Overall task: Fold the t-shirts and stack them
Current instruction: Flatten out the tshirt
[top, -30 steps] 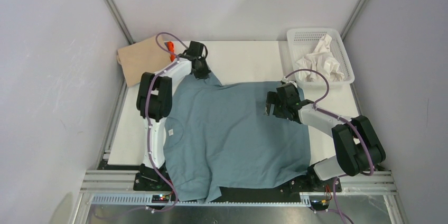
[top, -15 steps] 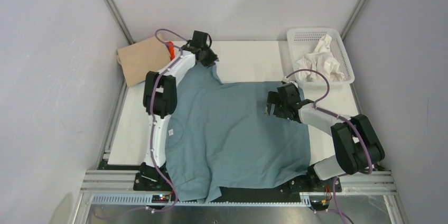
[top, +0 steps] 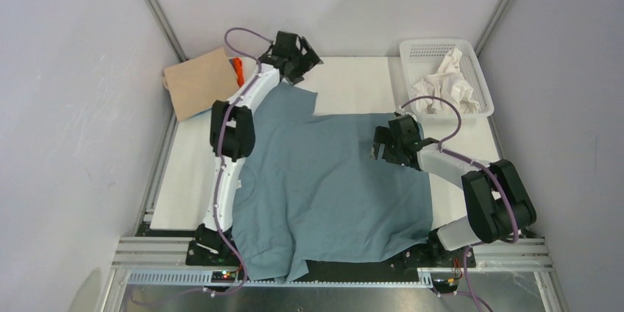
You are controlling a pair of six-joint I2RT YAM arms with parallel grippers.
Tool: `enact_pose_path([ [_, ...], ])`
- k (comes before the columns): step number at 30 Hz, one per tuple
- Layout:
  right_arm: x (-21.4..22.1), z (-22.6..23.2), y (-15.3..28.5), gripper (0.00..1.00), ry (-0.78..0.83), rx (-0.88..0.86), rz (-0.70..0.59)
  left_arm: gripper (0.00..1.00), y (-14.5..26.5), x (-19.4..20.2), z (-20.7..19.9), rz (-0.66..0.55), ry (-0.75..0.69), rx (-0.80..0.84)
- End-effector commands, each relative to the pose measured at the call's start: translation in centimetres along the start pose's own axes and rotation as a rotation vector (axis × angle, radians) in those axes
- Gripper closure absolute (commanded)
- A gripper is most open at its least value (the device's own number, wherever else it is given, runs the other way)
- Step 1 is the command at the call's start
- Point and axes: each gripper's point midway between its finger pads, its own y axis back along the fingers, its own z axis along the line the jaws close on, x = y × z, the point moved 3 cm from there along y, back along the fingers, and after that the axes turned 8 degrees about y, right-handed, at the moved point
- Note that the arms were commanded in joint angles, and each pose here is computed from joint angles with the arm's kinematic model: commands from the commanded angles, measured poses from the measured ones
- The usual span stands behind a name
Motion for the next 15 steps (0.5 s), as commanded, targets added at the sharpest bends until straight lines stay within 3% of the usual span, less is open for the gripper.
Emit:
enact_pose_path([
  [1, -1.5, -0.1, 1.0, 0.01, -0.015, 0.003, -0.067, 0.00, 9.6, -3.5, -5.7, -0.135, -0.162, 0.110],
  [2, -1.7, -0.2, 1.3, 0.01, -0.016, 0.010, -0.077, 0.00, 12.6, -4.0, -6.4, -0.161, -0.199, 0.123],
  [3, -1.9, -0.2, 1.5, 0.00, -0.017, 0.011, -0.084, 0.00, 12.0, -2.8, -3.0, -0.144, -0.212, 0.029],
  [4, -2.1, -0.2, 1.9, 0.01, -0.020, 0.008, -0.091, 0.00, 14.9, -3.2, -3.1, -0.177, -0.249, 0.030],
  [5, -2.3, -0.1, 2.3, 0.01, -0.022, 0.002, -0.102, 0.00, 14.8, -1.4, 0.5, -0.131, -0.282, -0.050],
  [6, -2.3, -0.1, 2.5, 0.01, -0.022, 0.004, -0.101, 0.00, 17.5, -1.4, 0.8, -0.160, -0.296, -0.049],
  [7, -2.3, -0.1, 2.9, 0.01, -0.021, 0.004, -0.109, 0.00, 17.4, 0.8, 5.3, -0.108, -0.312, -0.145],
  [8, -2.1, -0.2, 3.1, 0.01, -0.018, 0.012, -0.101, 0.00, 20.0, 0.7, 5.8, -0.152, -0.315, -0.146],
  [9, -2.1, -0.3, 3.3, 0.00, -0.014, 0.022, -0.107, 0.00, 20.2, 2.9, 10.0, -0.106, -0.321, -0.229],
  [10, -1.8, -0.4, 3.4, 0.01, -0.010, 0.034, -0.096, 0.00, 22.4, 3.0, 10.2, -0.139, -0.320, -0.213],
  [15, -1.5, -1.2, 2.9, 0.01, -0.022, 0.067, -0.079, 0.00, 24.4, 8.2, 18.3, -0.018, -0.336, -0.297],
])
